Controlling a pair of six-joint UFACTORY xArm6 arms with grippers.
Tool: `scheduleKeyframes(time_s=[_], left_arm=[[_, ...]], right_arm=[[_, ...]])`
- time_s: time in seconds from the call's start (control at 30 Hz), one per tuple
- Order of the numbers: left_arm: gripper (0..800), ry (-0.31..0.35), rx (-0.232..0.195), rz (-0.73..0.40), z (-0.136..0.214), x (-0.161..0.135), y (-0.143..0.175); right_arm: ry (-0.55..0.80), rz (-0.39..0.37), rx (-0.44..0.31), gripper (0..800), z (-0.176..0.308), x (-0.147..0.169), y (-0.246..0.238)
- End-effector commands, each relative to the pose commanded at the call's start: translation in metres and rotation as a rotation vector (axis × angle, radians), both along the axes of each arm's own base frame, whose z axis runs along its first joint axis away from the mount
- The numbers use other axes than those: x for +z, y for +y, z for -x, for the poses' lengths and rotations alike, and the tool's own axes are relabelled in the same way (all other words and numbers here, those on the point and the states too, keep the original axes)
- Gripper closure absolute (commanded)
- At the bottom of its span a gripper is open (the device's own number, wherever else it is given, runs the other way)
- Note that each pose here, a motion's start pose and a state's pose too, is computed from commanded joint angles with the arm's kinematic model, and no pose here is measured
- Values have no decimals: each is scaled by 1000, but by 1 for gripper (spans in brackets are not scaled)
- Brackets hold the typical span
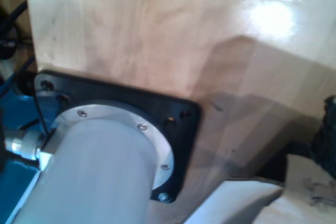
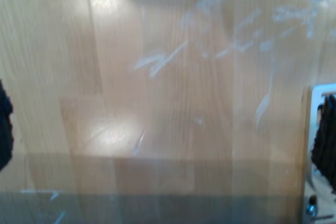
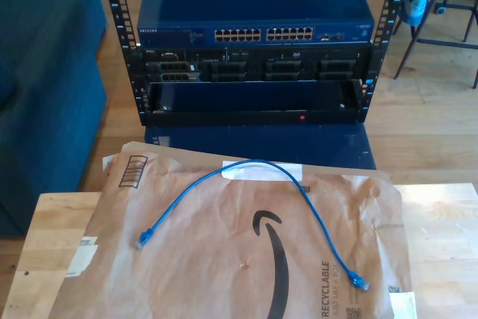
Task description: Grab the cable and plug it in
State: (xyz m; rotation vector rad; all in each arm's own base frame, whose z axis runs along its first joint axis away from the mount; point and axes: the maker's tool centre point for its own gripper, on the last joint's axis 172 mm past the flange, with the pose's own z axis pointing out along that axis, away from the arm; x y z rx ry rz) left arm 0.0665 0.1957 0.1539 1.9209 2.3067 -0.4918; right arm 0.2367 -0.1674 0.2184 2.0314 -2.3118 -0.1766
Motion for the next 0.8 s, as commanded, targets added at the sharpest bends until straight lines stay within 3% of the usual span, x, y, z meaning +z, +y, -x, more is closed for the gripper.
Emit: scheduleKeyframes(time_s=[0.27,0.47,0.8], left_arm=[[0,-3,14,-18,-38,9,-8],[0,6,-2,-11,-60,12,-23],[0,26,4,-32,-80,16,-33]], right_arm=[[-15,31,35,4,-37,12,49],[-26,42,120,6,-62,29,115],[-20,-71,266,7,-86,36,244]])
